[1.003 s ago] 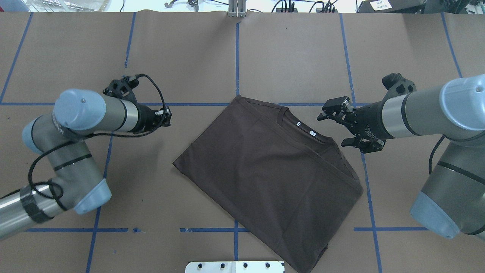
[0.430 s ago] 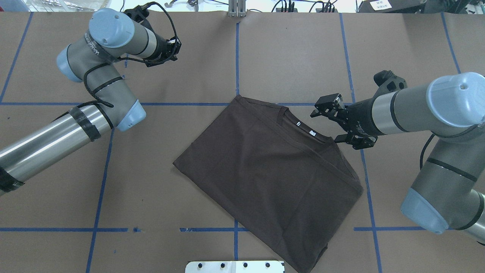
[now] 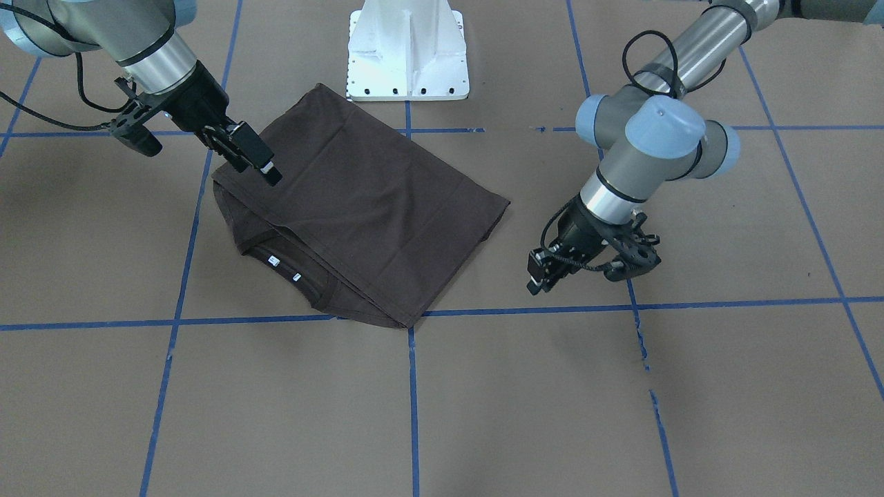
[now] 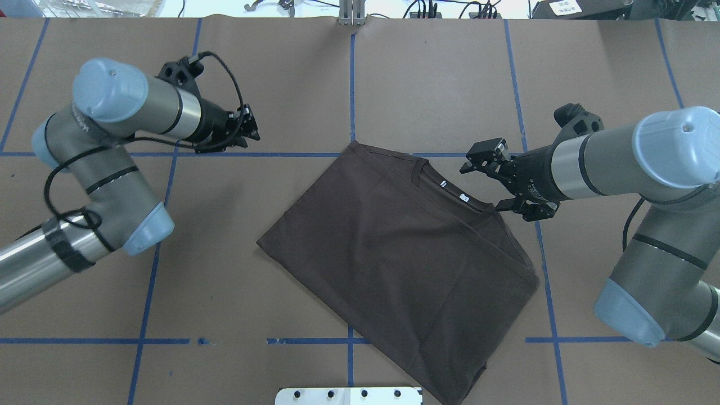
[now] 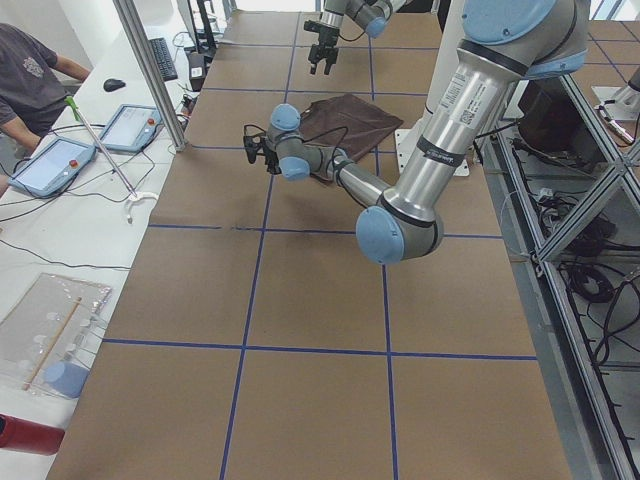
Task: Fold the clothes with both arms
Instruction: 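Position both grippers at opposite edges of the folded shirt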
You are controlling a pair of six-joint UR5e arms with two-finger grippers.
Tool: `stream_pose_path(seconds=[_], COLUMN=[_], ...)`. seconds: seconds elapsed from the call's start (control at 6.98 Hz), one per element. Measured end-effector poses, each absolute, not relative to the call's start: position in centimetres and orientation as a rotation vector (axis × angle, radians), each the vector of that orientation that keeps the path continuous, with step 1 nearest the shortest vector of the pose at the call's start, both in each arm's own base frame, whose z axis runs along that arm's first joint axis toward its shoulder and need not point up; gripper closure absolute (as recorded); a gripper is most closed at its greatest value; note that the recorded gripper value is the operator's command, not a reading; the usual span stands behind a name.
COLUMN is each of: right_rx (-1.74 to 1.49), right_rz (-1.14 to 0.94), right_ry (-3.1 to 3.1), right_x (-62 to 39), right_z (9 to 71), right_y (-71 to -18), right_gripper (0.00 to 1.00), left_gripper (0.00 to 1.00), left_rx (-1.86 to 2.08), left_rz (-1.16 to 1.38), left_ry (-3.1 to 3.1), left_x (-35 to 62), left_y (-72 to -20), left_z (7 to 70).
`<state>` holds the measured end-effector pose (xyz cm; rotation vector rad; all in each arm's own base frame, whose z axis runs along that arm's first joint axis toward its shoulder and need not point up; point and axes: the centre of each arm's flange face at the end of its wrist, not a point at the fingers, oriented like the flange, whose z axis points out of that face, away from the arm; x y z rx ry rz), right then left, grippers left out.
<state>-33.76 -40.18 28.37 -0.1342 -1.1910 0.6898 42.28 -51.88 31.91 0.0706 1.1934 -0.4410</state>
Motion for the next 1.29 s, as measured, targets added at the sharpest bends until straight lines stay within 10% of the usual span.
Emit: stream_pose_path(seconds=[1.15,1.29], right_rx=[-0.142,-0.142], right_rz=[0.682,0.683], right_ry=[-1.186,-1.185], right_x=[-34.2,-34.2], right_z=[28.6,28.6], right_y=[-39.8,-39.8], right_gripper=[0.00,0.00], left_gripper=[0.44,0.59], left_rx=[-0.098,-0.096], left_rz=[-0.401,-0.403], left_ry=[1.120,1.116], left_x=[49.9,49.9], left_y=[-39.3,-39.3], left_z=[34.2,34.2])
